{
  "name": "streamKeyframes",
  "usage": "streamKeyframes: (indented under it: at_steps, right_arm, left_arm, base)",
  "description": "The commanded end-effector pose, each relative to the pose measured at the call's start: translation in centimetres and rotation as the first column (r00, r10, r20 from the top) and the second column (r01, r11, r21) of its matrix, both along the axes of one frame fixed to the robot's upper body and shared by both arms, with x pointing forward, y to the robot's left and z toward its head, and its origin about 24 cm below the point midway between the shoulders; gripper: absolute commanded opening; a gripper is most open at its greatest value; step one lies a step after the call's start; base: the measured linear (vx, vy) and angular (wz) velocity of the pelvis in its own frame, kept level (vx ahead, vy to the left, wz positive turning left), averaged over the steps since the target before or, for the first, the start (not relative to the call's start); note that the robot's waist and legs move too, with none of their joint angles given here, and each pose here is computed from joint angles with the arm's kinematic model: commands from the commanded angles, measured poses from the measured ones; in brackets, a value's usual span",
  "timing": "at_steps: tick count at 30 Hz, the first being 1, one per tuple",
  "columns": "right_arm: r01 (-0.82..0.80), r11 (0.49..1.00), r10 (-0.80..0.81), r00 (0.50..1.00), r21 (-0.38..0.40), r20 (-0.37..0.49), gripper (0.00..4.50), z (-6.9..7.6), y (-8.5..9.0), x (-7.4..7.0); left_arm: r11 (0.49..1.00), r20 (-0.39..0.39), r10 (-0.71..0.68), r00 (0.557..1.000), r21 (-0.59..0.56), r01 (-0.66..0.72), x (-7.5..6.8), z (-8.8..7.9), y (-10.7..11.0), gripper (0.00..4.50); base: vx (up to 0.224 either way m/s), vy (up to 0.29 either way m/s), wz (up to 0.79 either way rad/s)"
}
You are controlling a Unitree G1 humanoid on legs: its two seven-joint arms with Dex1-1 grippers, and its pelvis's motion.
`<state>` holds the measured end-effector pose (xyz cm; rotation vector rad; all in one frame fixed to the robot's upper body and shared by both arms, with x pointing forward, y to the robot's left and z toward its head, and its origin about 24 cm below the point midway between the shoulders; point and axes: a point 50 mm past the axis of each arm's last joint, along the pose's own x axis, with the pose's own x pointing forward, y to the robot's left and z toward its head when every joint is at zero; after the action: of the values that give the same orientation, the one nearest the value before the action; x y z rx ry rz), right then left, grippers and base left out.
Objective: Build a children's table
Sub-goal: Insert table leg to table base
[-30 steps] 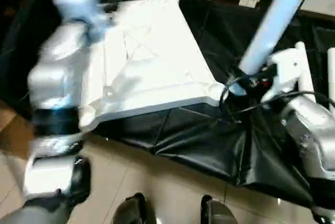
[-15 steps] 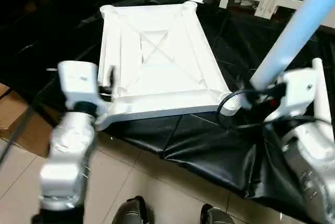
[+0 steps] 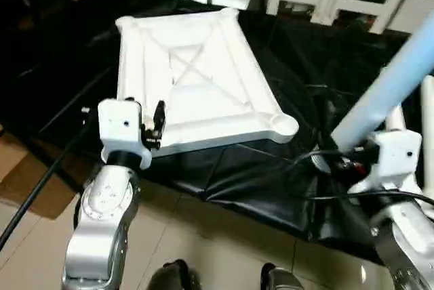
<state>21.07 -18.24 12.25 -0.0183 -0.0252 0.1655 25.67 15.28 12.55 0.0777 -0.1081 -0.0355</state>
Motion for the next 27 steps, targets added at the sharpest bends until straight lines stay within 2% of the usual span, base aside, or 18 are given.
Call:
streamKeyframes:
  at_steps: [1,13,18,20,27]
  right_arm:
    - [0.021,1.000,-0.020,0.999,-0.015,0.043,1.91,0.7,-0.3,-0.3]
    - [-0.001,1.000,0.001,0.999,-0.001,0.038,1.91,0.5,0.5,0.5]
    - [0.008,1.000,-0.008,1.000,0.007,0.014,1.91,0.1,0.4,0.6]
    - [0.031,1.000,-0.031,0.999,0.003,-0.020,1.91,-0.4,0.3,0.6]
    - [0.017,1.000,-0.017,0.999,0.001,-0.039,1.91,-0.6,0.4,0.5]
  left_arm:
    - [1.000,0.028,-0.011,1.000,-0.001,0.011,-0.2,0.5,-0.3,3.00]
    - [1.000,0.047,-0.027,0.999,-0.010,0.027,-0.3,0.6,-0.8,3.00]
    - [0.999,0.043,-0.042,0.998,-0.002,0.042,-0.2,0.4,-0.9,3.00]
    - [0.999,0.028,-0.051,0.998,0.002,0.051,0.0,0.1,-1.0,3.00]
    - [0.998,0.009,-0.056,0.998,-0.001,0.056,0.1,-0.3,-1.3,3.00]
  base:
    - [-0.052,0.024,-0.14]
    - [-0.036,-0.034,0.14]
    - [-0.045,0.046,-0.02]
    - [0.000,0.000,0.00]
    - [-0.063,0.092,-0.59]
